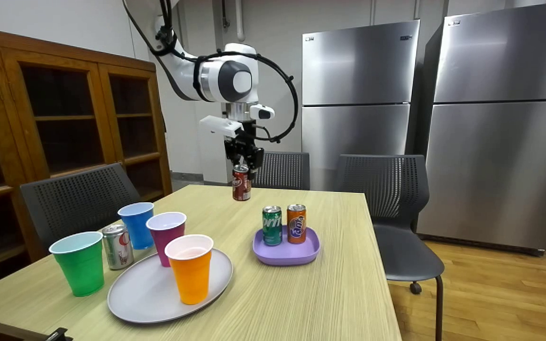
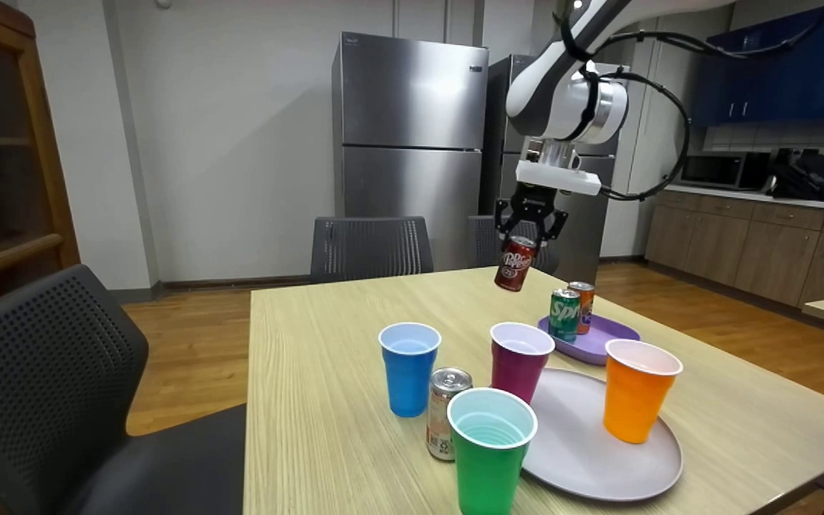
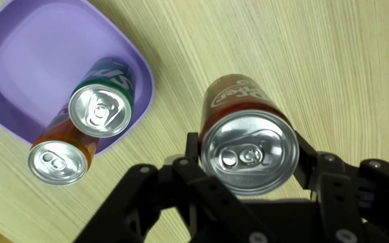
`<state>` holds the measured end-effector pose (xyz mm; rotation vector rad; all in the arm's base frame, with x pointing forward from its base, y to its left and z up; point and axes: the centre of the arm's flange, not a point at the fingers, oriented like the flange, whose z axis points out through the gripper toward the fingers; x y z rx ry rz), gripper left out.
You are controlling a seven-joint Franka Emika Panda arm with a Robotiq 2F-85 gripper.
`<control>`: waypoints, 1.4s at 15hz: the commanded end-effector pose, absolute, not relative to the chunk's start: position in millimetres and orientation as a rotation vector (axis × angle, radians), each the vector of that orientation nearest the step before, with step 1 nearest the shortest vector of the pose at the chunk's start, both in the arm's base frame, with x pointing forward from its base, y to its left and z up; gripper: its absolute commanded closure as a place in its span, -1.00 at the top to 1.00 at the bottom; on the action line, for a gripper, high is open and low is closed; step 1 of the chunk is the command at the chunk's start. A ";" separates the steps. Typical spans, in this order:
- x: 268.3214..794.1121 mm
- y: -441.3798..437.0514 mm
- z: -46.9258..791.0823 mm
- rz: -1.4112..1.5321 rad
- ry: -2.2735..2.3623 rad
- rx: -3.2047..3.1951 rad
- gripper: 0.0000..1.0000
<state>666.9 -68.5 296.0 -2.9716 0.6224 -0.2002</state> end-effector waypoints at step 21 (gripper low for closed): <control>576.5 -195.4 351.1 -0.123 0.746 -3.045 -0.21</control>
